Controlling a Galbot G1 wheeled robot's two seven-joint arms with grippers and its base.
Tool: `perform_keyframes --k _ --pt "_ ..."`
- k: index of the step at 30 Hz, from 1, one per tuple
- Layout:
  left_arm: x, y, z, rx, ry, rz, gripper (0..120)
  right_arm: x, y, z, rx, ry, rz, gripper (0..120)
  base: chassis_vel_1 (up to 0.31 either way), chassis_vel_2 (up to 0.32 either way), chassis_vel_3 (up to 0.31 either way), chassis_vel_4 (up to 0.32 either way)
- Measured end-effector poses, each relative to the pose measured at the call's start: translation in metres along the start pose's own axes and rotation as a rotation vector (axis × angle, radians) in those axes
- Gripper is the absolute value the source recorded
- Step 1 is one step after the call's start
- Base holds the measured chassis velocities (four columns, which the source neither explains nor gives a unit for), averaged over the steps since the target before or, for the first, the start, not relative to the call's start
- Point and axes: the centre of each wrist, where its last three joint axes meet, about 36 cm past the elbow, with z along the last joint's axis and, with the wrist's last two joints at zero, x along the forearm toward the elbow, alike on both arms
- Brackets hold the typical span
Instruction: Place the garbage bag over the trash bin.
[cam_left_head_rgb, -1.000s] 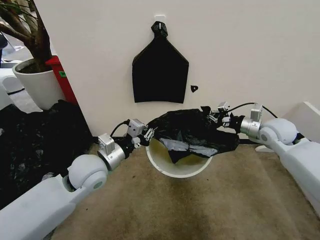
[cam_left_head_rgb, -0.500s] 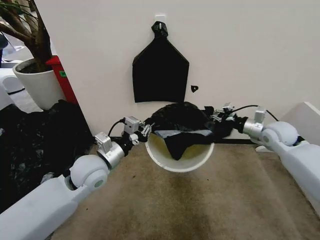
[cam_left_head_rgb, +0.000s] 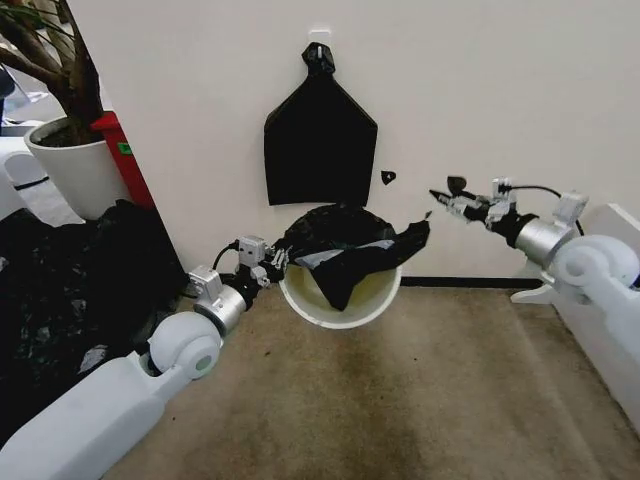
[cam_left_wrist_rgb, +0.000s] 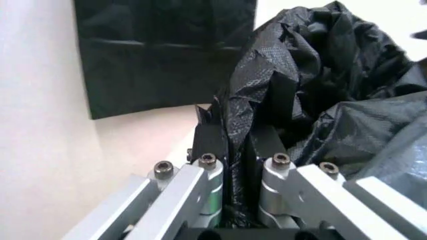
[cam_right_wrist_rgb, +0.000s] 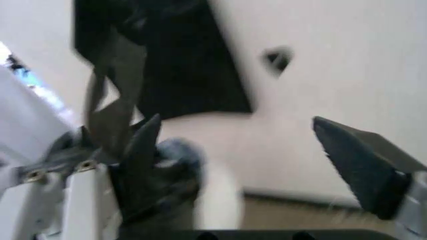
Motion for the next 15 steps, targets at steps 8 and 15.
perform_keyframes --k 8,15 --pt "0.001 0.004 -0.001 -0.027 -0.019 -0.009 4 0.02 0.032 -0.007 -0.14 0.191 0.053 100 0.0 0.0 0.0 0.0" --pt "0.001 0.004 -0.001 -0.04 -0.033 -0.002 4 0.018 0.039 0.0 -0.289 0.244 0.062 100 0.0 0.0 0.0 0.0"
